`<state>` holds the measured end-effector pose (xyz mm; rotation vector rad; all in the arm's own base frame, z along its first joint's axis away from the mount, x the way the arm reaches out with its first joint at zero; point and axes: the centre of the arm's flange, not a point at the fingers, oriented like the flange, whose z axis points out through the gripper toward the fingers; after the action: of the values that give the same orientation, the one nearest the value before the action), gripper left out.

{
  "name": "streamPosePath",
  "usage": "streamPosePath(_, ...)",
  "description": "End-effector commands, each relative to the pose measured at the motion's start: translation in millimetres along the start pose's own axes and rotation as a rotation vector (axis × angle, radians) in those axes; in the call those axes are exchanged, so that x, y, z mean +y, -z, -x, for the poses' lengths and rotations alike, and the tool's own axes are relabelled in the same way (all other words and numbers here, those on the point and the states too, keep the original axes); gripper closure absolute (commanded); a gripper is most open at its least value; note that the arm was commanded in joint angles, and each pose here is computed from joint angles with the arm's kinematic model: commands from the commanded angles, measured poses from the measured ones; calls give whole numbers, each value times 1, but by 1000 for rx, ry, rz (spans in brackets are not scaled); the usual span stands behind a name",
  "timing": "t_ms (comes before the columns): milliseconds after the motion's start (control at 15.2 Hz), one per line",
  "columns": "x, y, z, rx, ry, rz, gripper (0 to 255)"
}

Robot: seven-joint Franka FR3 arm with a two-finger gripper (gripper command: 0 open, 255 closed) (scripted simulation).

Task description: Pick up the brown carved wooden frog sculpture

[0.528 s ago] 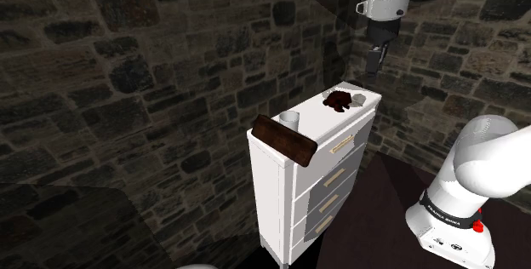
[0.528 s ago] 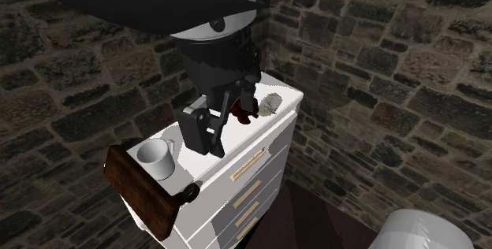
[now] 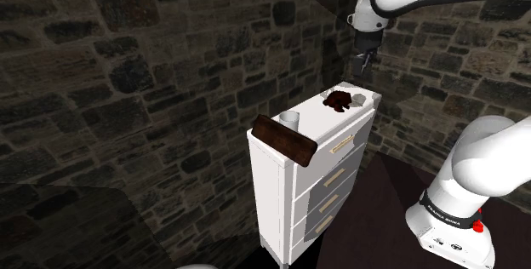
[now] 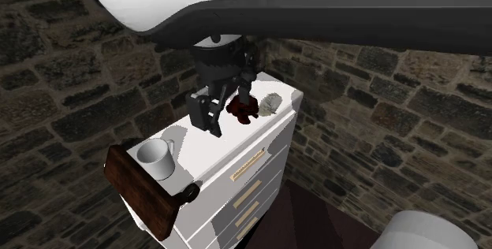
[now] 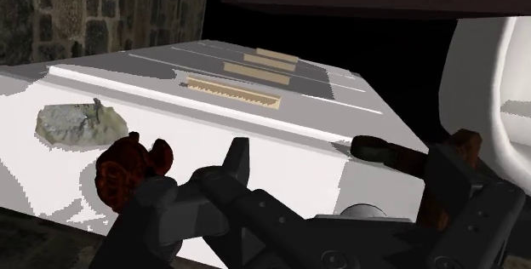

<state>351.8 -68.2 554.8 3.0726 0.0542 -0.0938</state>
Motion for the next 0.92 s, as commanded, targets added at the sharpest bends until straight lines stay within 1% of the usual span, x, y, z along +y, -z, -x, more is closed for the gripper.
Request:
streamPosePath(0, 19, -15, -13, 0, -35, -5, 0)
streamPosePath(858, 145, -109, -89, -5, -257, -39, 0)
